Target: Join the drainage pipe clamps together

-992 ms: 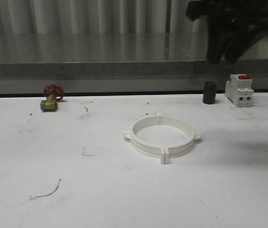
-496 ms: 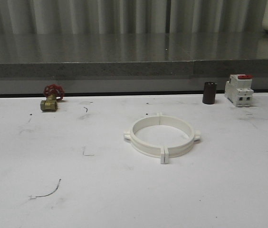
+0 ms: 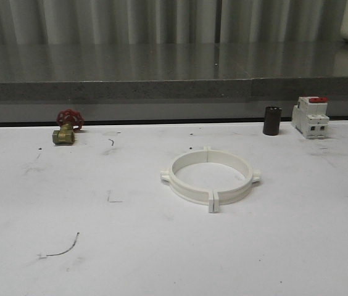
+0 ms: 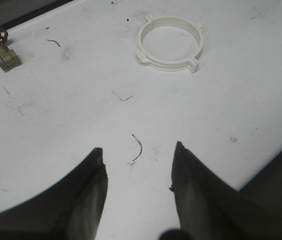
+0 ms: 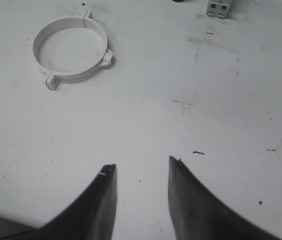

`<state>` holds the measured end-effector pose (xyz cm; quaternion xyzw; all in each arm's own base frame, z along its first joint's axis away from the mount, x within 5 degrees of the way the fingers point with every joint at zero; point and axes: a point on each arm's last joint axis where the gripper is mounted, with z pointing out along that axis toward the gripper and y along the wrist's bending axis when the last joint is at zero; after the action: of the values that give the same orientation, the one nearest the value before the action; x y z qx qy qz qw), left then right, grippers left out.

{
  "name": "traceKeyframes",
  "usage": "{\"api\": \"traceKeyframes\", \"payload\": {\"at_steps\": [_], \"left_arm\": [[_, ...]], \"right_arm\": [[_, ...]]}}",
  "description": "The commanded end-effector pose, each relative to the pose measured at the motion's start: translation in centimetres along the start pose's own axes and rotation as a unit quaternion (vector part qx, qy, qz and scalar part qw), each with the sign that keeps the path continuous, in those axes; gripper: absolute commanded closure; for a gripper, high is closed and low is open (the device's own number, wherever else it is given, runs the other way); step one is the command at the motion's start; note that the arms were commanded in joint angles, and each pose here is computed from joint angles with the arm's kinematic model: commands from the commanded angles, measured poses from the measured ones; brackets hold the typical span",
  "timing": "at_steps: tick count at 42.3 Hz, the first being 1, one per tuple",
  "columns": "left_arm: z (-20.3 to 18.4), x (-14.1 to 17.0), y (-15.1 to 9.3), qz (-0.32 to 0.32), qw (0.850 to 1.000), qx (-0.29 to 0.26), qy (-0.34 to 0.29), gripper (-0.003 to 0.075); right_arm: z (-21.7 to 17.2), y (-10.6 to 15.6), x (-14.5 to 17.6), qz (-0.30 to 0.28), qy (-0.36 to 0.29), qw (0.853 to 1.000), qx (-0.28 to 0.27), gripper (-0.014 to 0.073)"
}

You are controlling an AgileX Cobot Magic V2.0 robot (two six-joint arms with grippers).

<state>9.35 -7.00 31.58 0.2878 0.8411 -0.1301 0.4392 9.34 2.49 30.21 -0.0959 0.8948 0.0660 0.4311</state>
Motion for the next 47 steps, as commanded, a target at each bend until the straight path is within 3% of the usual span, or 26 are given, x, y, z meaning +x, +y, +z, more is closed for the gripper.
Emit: {"api": "traceKeyframes", "payload": {"at_steps": [1, 8, 39, 41, 47], "left_arm": [[-0.53, -1.34, -0.01, -0.002, 0.999, 0.002, -0.047, 0.0418], [-0.53, -1.34, -0.01, -0.002, 0.999, 0.002, -0.047, 0.0418], [-0.53, -1.34, -0.01, -0.002, 0.999, 0.002, -0.047, 0.0421], [-0.54, -1.35, -0.01, -0.002, 0.999, 0.002, -0.048, 0.0447], [-0.53, -1.33, -0.01, -0.002, 0.999, 0.002, -0.047, 0.0662]], "right_arm": [[-0.58, -0.03, -0.92, -0.004, -0.050, 0.999, 0.001, 0.0435], [-0.60, -0.04, -0.91, -0.005, -0.050, 0.999, 0.001, 0.0722], [-0.60, -0.03, -0.92, -0.005, -0.051, 0.999, 0.001, 0.0714], [-0.60, -0.03, -0.92, -0.005, -0.051, 0.999, 0.001, 0.0714], [-0.60, -0.03, -0.92, -0.005, -0.051, 0.999, 0.001, 0.0714]]}}
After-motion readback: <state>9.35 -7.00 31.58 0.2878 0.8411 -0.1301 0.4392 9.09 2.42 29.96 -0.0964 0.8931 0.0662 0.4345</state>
